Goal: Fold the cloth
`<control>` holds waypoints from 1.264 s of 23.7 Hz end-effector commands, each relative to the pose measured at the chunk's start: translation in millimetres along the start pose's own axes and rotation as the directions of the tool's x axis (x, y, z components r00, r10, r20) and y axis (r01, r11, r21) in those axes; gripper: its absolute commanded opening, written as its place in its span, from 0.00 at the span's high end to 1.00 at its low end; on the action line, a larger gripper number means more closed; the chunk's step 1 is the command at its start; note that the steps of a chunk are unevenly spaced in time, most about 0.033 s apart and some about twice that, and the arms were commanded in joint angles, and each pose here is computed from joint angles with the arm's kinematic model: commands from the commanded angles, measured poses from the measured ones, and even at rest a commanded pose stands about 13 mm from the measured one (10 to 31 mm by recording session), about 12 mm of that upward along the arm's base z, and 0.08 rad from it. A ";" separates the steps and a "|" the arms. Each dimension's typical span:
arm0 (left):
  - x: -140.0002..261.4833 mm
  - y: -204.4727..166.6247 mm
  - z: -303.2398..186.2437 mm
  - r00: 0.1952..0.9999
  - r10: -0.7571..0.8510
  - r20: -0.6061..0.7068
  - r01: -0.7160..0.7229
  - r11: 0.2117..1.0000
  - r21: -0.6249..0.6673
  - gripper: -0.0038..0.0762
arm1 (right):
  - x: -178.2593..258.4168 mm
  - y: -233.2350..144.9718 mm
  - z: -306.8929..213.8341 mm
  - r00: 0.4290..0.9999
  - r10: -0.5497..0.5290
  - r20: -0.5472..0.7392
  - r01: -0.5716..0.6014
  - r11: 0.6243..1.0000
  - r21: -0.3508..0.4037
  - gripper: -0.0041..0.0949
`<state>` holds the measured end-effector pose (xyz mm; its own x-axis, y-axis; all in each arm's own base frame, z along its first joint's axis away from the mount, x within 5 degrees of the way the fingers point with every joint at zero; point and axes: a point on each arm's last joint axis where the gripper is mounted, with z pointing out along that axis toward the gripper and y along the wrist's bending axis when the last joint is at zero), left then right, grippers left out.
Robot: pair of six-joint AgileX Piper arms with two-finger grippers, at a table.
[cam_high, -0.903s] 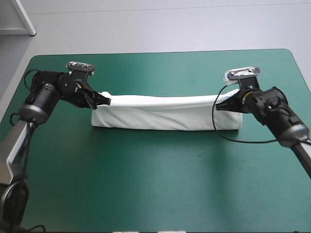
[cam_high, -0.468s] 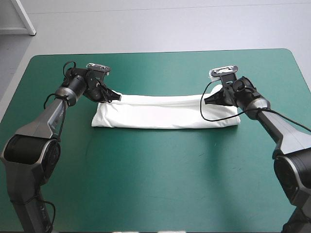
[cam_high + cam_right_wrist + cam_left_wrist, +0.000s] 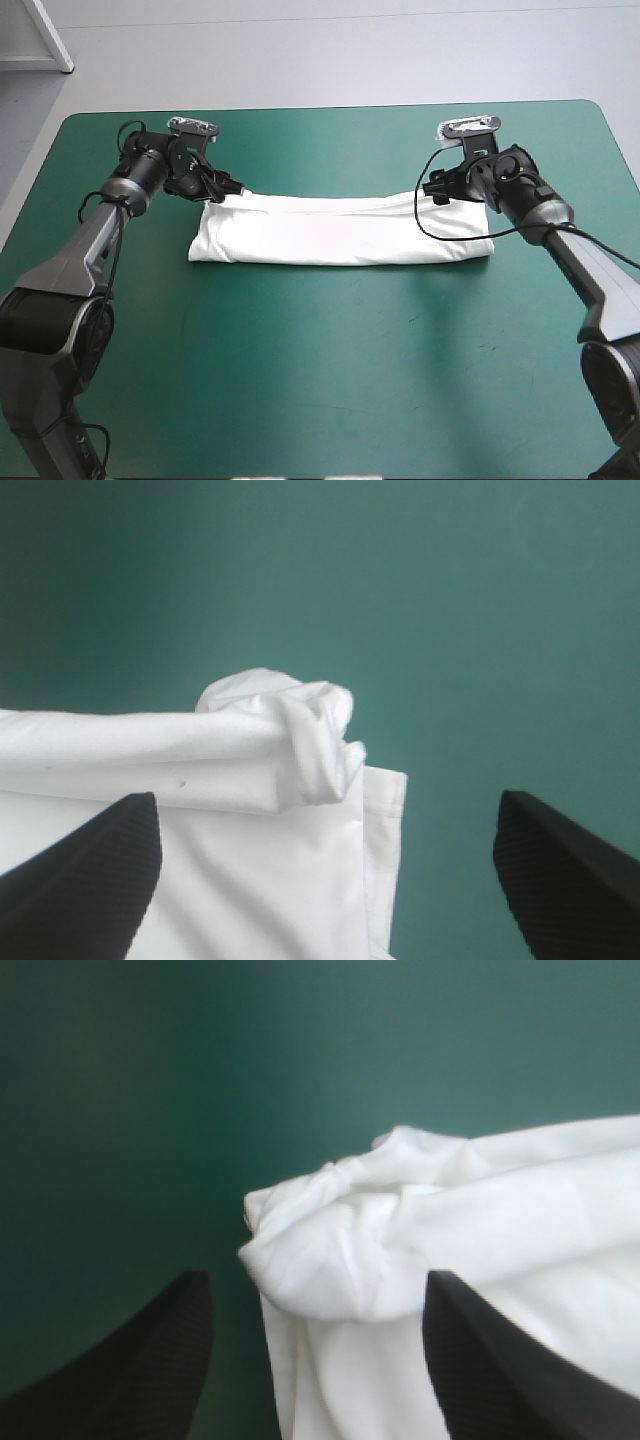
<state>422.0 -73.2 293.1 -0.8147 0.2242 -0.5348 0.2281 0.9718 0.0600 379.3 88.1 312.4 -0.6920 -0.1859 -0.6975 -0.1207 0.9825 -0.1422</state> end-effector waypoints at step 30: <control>23.6 -175.3 46.5 0.985 0.159 -0.072 -0.122 0.920 0.372 0.96 | 50.4 -65.0 32.6 0.951 0.216 -0.224 -0.255 0.953 -0.162 0.15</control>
<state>393.5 -232.4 213.8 -0.8138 0.4025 -0.4193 0.5047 0.8471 -0.1663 365.5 16.3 251.9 -0.8890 0.0173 -0.4576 -0.0537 0.9885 0.1416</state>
